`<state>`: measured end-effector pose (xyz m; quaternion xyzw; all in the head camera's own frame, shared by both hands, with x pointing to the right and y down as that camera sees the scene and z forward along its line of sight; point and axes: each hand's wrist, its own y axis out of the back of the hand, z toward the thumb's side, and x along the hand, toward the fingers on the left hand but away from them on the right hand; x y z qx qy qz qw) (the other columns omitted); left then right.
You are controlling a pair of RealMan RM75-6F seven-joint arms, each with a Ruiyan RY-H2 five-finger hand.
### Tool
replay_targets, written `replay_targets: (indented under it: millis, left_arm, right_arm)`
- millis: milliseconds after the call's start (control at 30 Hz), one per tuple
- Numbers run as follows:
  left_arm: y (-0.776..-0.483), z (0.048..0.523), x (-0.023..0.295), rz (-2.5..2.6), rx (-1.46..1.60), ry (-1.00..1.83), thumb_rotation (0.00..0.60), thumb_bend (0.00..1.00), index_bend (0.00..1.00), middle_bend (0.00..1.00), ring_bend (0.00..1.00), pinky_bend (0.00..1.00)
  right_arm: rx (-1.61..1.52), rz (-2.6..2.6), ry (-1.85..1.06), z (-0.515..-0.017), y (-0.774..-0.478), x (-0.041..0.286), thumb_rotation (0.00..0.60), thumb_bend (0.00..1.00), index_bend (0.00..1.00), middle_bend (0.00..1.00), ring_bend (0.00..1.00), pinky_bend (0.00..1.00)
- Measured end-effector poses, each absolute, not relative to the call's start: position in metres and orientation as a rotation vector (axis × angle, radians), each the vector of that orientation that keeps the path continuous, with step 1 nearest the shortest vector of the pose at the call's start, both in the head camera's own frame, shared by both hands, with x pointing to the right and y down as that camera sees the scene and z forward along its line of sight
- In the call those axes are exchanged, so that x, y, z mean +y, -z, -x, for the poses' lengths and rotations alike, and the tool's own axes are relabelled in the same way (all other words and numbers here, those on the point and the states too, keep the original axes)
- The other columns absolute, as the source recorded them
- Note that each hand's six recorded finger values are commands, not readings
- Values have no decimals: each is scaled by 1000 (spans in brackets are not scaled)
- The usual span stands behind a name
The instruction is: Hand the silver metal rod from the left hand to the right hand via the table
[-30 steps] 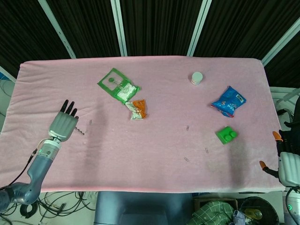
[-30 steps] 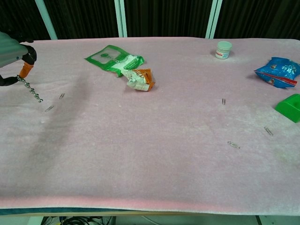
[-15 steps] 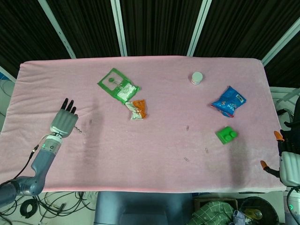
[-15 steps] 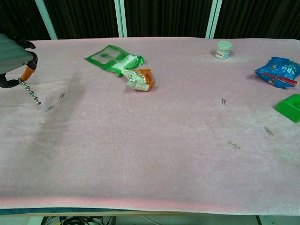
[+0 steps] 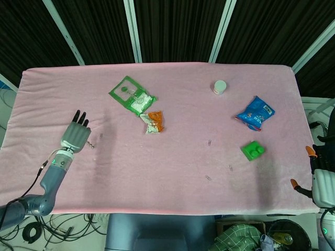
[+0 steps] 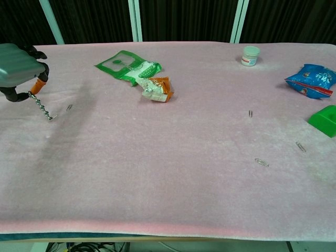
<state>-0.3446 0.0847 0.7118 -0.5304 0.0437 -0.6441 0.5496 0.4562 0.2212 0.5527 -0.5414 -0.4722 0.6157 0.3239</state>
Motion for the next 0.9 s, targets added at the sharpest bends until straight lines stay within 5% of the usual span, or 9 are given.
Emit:
replay_targets:
  millis: [900]
  left_arm:
    - [-710, 352, 42, 1223, 242, 1563, 600, 468, 602, 233, 0, 0]
  right_arm:
    - [-1240, 1412, -1622, -458, -554, 221, 600, 111, 0, 18, 133, 228]
